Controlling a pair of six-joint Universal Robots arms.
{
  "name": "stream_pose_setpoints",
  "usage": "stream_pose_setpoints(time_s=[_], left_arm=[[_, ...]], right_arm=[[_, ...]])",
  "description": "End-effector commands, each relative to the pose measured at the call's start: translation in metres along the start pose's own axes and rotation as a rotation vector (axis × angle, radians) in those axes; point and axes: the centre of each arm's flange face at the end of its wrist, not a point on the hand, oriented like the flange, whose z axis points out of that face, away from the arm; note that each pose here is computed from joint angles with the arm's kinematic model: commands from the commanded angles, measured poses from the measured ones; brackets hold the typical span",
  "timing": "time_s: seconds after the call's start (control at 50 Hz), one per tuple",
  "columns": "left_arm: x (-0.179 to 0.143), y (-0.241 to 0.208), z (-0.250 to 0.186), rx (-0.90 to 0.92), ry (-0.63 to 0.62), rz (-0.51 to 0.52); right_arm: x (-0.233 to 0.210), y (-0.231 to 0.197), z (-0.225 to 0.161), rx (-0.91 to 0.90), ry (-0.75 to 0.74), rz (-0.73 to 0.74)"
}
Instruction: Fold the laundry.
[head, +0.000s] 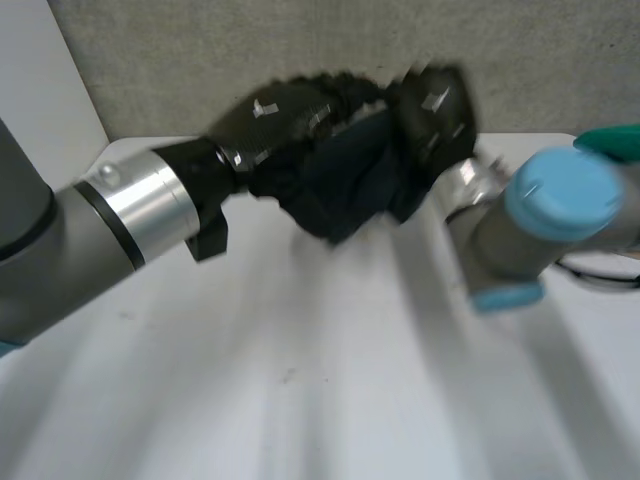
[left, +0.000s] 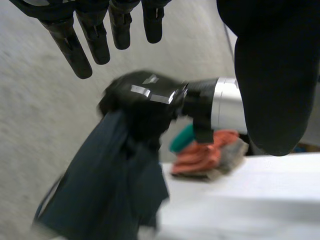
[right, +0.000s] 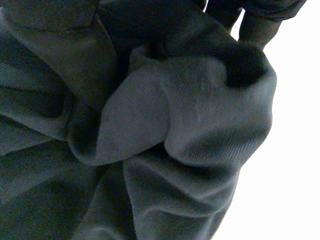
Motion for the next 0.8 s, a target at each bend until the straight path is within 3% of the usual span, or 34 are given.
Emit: stream_pose_setpoints(time_s=[0.02,0.16,0.2,0.34,0.44,0.58,0.68,0.8], left_arm=[[-0.006,-0.025,0.003,0.118,-0.051,-0.009],[-0.001,-0.018,0.003,0.102,-0.029,-0.031],[0.001,-0.013,0.002,0.089,-0.024,-0.038],[0.006,0.011,0.005,0.042,-0.015,-0.056],[0.009,0.03,0.006,0.001,-0.01,-0.07],[0.013,0.052,0.006,-0.055,-0.006,-0.077],[0.015,0.058,0.006,-0.07,-0.004,-0.084],[0.018,0.056,0.008,-0.065,0.005,-0.078]], right_arm=[[0.121,-0.035,0.051,0.219,0.164,0.016],[0.238,-0.007,0.061,0.27,0.237,0.001],[0.276,0.02,0.058,0.268,0.221,-0.01],[0.342,0.117,0.025,0.168,0.11,0.025],[0.365,0.181,-0.013,0.057,0.11,0.067],[0.364,0.257,-0.067,-0.101,0.065,0.144],[0.353,0.277,-0.086,-0.157,0.037,0.141],[0.35,0.267,-0.081,-0.152,0.048,0.154]])
